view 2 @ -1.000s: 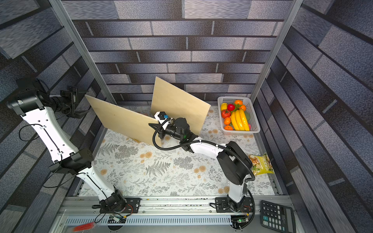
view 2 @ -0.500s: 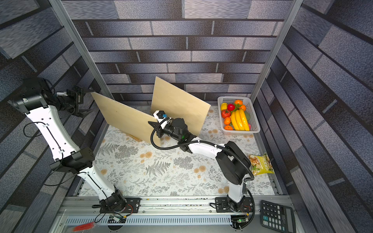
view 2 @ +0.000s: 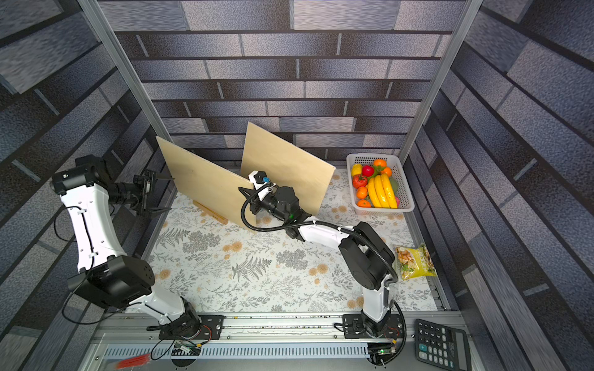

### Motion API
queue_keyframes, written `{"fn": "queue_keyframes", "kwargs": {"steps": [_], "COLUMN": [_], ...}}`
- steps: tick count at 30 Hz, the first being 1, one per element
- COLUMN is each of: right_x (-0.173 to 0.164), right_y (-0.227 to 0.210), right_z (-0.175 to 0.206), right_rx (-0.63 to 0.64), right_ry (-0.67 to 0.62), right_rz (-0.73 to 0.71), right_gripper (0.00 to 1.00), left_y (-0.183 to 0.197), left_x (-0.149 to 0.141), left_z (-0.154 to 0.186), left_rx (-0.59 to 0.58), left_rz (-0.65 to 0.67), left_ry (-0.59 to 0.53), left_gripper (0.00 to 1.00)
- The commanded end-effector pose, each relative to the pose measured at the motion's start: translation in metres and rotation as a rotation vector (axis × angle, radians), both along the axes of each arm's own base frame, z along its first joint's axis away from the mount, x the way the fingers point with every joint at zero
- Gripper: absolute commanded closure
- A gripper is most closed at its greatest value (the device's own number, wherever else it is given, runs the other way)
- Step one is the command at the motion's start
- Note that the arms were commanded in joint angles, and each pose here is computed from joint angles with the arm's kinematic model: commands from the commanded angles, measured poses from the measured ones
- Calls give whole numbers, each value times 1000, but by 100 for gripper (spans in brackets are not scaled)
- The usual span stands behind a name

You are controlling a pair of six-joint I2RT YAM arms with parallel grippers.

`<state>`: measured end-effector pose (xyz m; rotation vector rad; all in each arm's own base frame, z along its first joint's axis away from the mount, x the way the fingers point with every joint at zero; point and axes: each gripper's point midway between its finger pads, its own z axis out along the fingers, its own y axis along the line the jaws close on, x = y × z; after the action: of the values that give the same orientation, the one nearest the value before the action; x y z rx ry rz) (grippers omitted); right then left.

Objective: Assemble the easel
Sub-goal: Place the drawing board on the easel.

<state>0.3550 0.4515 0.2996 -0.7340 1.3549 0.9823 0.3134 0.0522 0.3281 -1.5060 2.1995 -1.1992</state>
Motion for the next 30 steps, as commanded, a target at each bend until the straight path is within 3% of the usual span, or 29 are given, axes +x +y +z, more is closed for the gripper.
{"fn": "queue_keyframes", "kwargs": {"steps": [1,3,4,7,15,21,30], "right_x": [0,2,4,7,9,9,0], "right_y": [5,3,1,-5,-15,-22,-55], "right_z": [-71,-76,-78,-76,-77,-82,-83], "right_rx": [-133,-141,-139,-126,-141,-147,-190], "right_ry": [149,173,177,168,132,140,190], "right_rz": [49,43,34,5,-32,-58,-157], "right_gripper": [100,100,93,59,52,27,14], "left_y": [1,0,1,-1,-2,-5,5], "left_x": [0,-2,-3,-3,-4,-4,-1], "left_z": [4,2,2,4,-5,-18,-6], "left_rx": [-4,-4,-4,-4,-8,-22,17], "left_rz": [20,23,26,24,36,39,60], "left_ry": [-62,-62,-64,-68,-57,-39,-73], "left_gripper": [0,0,0,0,0,0,0]}}
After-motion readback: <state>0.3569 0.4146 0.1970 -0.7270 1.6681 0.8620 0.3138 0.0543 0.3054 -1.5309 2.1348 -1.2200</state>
